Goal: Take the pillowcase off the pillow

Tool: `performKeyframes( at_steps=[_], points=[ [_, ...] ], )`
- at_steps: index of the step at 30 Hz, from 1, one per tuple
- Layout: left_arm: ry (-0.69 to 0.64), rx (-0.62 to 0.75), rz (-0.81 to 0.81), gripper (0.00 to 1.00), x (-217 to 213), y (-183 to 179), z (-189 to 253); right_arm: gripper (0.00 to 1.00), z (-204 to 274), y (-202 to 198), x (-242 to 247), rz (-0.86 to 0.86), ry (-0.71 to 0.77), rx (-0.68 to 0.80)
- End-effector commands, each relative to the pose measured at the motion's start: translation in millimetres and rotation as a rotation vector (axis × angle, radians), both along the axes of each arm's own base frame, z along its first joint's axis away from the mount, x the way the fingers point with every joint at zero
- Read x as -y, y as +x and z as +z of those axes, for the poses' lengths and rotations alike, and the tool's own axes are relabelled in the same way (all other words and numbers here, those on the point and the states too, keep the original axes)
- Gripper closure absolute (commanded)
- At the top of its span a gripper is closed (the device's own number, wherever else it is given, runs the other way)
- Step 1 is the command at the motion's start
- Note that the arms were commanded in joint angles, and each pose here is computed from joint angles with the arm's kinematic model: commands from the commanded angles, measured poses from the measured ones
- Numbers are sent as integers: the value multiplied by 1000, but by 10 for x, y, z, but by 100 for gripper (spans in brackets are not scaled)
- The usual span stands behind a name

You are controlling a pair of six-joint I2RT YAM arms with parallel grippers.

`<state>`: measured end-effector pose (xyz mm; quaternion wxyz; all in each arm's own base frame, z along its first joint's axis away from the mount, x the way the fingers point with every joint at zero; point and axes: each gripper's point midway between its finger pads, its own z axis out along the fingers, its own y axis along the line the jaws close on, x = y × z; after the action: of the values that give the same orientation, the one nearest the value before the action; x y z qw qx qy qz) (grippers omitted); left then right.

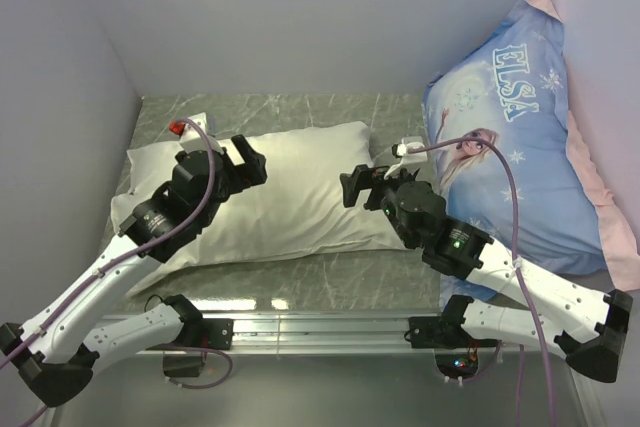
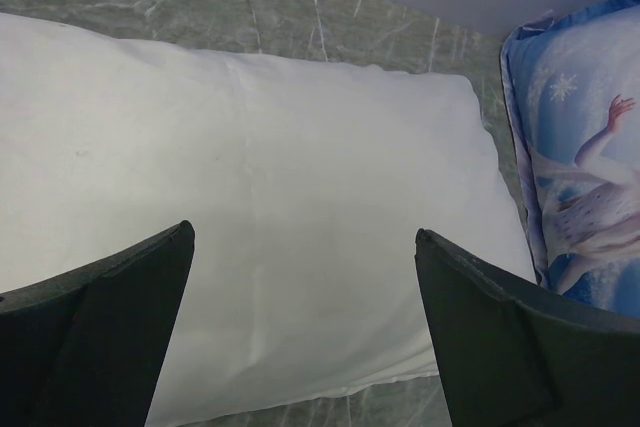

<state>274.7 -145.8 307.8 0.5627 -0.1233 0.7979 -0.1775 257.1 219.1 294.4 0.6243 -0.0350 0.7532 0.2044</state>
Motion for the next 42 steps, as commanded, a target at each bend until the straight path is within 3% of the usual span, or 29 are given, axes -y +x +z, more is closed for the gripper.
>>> performKeyframes(
  at_steps=[1, 9, 14, 20, 28, 33, 38, 40, 41, 42],
  points=[
    [-40, 35, -11, 1, 1, -32, 160, 0, 186, -5, 36, -6, 20, 25],
    [-51, -16, 30, 1, -67, -81, -12, 0, 144, -64, 41, 27, -5, 7],
    [-39, -164, 142, 1, -263, -225, -580, 0, -298, -194, 118, 44, -75, -102],
    [-128, -305, 240, 1, -454, -563, -1194, 0, -892, -361, 267, 22, -75, -222],
    [-208, -346, 298, 1, -599, -792, -1392, 0, -1371, -547, 188, 98, -9, -293],
    [-94, -433, 397, 1, -669, -751, -1863, 0, -1553, -462, 94, 100, -38, -303],
    [-77, -373, 430, 9, -662, -563, -1987, 1, -1714, -274, -81, 136, 30, -330],
    [-70, -335, 436, 17, -653, -473, -1943, 10, -1646, -205, -126, 137, 45, -293],
    [-45, -311, 444, 31, -682, -433, -1910, 18, -1601, -168, -126, 126, 48, -279],
    [-27, -300, 453, 41, -690, -393, -1881, 49, -1493, -133, -153, 124, 56, -262]
  ],
)
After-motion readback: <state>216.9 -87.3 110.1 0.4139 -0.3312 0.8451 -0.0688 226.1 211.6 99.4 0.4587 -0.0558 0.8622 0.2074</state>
